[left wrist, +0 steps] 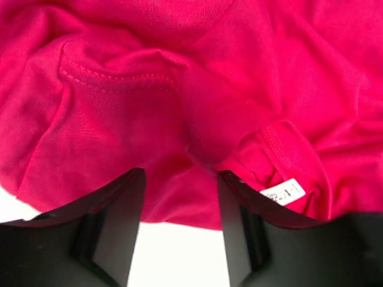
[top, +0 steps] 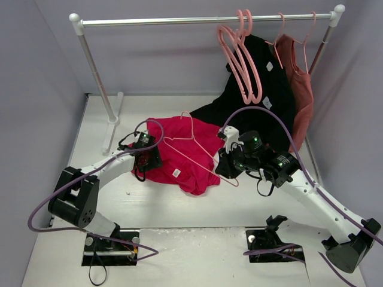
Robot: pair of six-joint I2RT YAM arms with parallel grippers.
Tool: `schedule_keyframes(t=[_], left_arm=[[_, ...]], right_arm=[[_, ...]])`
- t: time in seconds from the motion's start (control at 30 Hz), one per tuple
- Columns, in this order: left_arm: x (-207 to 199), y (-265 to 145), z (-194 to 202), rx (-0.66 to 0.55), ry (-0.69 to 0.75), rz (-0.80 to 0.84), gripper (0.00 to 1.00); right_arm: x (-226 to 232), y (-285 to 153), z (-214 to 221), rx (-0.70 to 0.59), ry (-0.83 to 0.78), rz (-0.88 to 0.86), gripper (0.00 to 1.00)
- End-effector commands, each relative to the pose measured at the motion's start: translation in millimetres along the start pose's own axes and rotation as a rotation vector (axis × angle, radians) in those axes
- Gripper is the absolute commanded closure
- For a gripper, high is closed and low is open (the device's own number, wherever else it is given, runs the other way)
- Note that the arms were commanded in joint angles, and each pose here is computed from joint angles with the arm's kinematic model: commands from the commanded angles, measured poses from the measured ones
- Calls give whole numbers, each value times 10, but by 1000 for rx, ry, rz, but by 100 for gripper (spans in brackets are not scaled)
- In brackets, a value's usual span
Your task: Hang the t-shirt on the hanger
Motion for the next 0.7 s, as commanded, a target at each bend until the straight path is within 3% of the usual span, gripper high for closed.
schedule_keyframes(t=[0.0,0.17,0.3,0.33,0.67], left_arm=[[-206,-80,-373,-128,-42,59,51],[-172,-23,-516,-159,-37,-2,68],[-119,59,-680,-174,-10,-30,90],[-122,46,-770,-196,-1,-36,99],[72,111,-1293,-212,109,-7,100]], right_arm=[[131,-68,-187,-64,-17,-48,100],[145,-38,-177,-50,-21,-64,100],[163,19,-167,-43,-24,-82,100],[182,30,-158,-41,-27,-91,100],[267,162,-110,-44,-31,-144,100]])
Point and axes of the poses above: each gripper's point midway between its finger pads, its own y axis out along the fingers, its own x axis along the line the jaws close on, z = x × y, the point moved 4 cm from there along -y, back along the fingers, and after that the axes turned 9 degrees about y, right-handed, at the moved point
